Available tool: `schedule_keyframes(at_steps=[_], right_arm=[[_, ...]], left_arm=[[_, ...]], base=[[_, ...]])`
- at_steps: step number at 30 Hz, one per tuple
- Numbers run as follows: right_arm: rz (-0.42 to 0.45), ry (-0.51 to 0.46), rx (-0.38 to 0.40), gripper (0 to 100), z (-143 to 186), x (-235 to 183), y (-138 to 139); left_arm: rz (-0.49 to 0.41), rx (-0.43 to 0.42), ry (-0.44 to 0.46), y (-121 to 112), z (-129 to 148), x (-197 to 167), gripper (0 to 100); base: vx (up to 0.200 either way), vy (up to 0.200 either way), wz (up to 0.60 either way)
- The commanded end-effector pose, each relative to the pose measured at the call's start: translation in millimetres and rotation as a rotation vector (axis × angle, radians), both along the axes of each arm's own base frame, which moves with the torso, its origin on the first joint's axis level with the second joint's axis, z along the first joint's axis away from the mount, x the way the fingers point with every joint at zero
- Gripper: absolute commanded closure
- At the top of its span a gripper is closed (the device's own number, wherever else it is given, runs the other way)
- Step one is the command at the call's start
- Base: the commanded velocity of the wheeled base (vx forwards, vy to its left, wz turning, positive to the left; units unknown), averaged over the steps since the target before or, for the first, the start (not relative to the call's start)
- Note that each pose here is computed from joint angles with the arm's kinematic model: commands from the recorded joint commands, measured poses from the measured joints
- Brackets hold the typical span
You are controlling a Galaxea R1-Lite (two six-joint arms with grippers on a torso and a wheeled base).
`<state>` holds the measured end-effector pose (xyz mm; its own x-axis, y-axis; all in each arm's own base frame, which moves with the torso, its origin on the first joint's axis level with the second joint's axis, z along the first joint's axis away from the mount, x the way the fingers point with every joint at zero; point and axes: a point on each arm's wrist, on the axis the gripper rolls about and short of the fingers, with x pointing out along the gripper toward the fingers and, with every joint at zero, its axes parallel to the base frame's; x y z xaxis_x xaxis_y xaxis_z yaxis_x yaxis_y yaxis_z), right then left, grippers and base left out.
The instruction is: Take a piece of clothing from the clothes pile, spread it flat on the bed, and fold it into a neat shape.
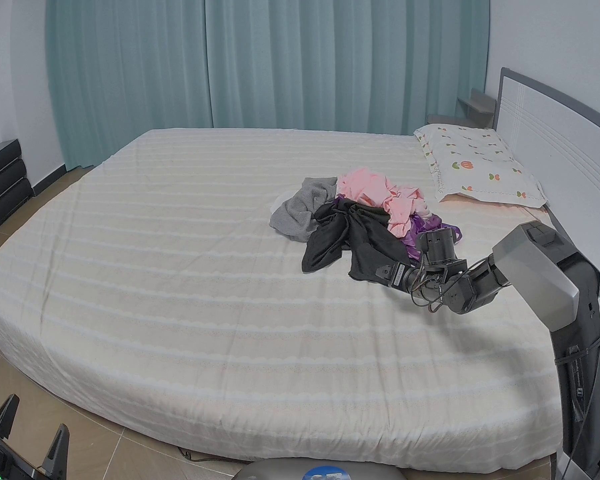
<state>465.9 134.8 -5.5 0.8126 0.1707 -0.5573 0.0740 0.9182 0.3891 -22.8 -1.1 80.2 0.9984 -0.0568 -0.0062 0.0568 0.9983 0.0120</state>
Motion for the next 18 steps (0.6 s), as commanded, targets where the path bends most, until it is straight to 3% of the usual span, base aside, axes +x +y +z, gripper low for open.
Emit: schedule_keyframes(at_steps=[1,11,13,16,17,18], right_arm=[[-0.021,0.023,-0.006,0,-18,9,-4],[-0.081,0.011,0.071,0,-24,24,3],[-0.107,0.02,0.124,0,-27,28,9],[-0.11,0.028,0.126,0,-35,31,11],[-0.111,0.031,0.126,100,-36,31,12],[-0.112,0.022,0.132,100,-36,33,12]], left_arm=[[0.0,0.0,0.011,0,-5,1,0],[0.0,0.0,0.011,0,-5,1,0],[-0.001,0.0,0.008,0,-5,1,0],[0.0,0.0,0.011,0,-5,1,0],[-0.001,0.0,0.011,0,-5,1,0],[0.0,0.0,0.011,0,-5,1,0]], base=[[0.0,0.0,0.0],[0.0,0.0,0.0],[0.0,0.0,0.0],[0.0,0.0,0.0],[0.0,0.0,0.0],[0.0,0.0,0.0]])
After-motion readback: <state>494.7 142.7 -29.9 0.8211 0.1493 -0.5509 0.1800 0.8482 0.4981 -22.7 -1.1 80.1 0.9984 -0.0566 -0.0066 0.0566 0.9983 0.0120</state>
